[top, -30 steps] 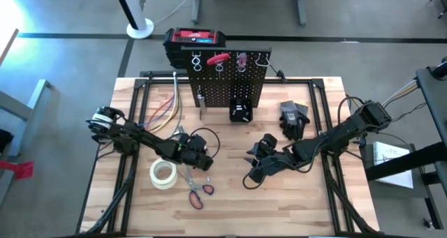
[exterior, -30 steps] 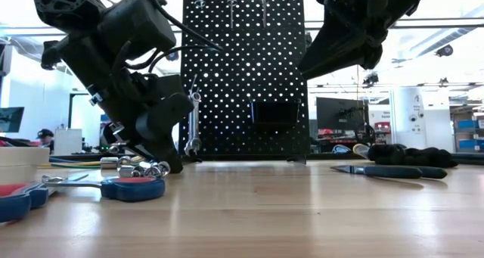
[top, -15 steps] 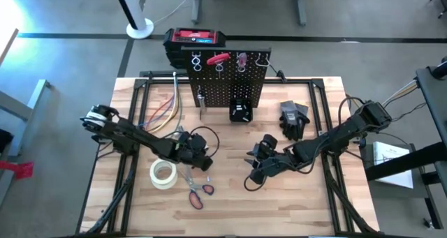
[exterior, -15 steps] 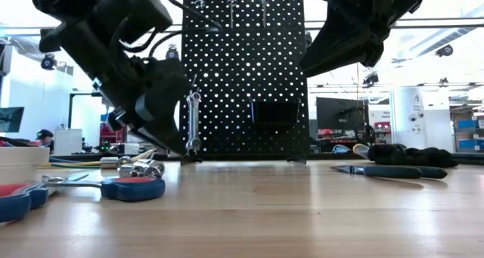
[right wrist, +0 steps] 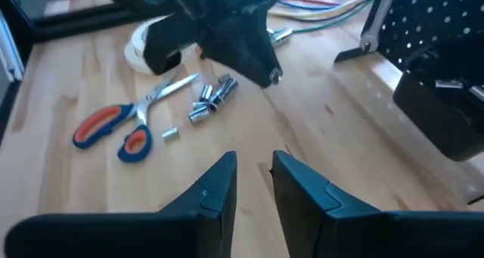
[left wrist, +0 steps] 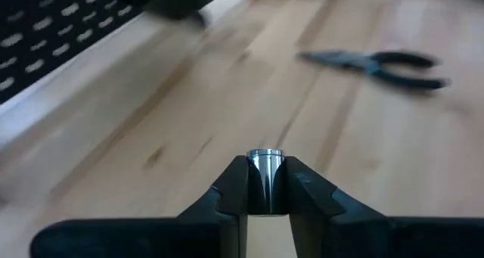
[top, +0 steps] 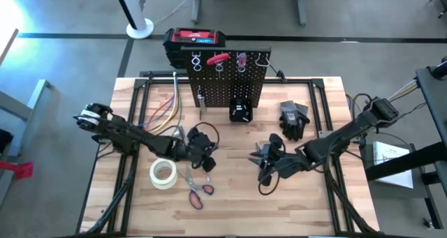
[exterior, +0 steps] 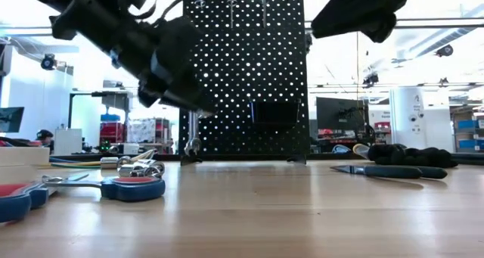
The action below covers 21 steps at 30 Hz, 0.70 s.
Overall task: Hang tools onto peg board
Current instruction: Put the socket into the black bin on the peg board
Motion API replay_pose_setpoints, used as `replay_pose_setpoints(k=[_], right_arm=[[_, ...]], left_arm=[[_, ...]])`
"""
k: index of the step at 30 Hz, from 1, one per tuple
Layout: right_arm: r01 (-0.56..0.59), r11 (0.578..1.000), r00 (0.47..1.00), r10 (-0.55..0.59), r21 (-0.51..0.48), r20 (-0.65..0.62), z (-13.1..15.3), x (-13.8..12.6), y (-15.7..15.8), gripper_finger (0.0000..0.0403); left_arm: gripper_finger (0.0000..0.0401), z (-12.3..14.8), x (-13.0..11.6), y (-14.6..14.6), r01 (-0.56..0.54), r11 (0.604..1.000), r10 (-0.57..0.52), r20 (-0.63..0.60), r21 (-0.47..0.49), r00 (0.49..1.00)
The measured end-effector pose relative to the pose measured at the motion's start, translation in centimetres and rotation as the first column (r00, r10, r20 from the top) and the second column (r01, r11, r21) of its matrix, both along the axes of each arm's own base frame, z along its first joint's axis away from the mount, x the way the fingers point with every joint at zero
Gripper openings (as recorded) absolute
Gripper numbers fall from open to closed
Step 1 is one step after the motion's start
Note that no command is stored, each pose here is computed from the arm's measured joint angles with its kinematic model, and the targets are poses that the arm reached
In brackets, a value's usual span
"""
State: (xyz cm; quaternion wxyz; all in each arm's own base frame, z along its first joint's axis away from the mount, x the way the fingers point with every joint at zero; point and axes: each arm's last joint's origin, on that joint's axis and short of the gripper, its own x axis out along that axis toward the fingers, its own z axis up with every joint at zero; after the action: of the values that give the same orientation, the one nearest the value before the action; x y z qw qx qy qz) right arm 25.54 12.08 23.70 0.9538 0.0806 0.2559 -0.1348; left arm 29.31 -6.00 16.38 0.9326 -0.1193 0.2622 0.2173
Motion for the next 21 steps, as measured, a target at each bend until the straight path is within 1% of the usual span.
replay_pose_setpoints(k=[3,8,11,16,19,21], right_arm=[[0.005,1.0,0.999,-0.005,0.01,0.033,0.4,-0.4,0.0,0.006],[0.005,1.0,0.998,-0.004,-0.009,0.056,0.8,-0.9,0.4,0.0042],[0.002,1.0,0.998,-0.001,-0.01,0.059,0.9,-0.9,0.5,0.0034],[-0.007,1.0,0.999,0.008,-0.015,0.054,0.8,-1.0,0.7,0.0028],[-0.011,1.0,0.998,0.012,-0.015,0.056,0.8,-1.1,0.8,0.0029],[0.018,1.0,0.997,-0.017,-0.014,0.07,0.9,-1.2,0.7,0.0027]], left_arm=[[0.0048,0.6,0.5,0.3,0.026,1.0,-0.026,0.054,0.007,0.998],[0.0048,1.2,1.0,1.4,0.011,0.999,-0.014,0.105,0.03,0.994],[0.0048,1.6,1.3,1.9,0.023,0.999,-0.027,0.137,0.035,0.99],[0.0048,2.6,1.6,2.3,0.058,0.997,-0.065,0.202,0.041,0.977],[0.0048,3.1,1.6,2.3,0.068,0.996,-0.08,0.235,0.061,0.969],[0.0048,3.6,1.7,2.4,0.066,0.995,-0.083,0.264,0.07,0.961]])
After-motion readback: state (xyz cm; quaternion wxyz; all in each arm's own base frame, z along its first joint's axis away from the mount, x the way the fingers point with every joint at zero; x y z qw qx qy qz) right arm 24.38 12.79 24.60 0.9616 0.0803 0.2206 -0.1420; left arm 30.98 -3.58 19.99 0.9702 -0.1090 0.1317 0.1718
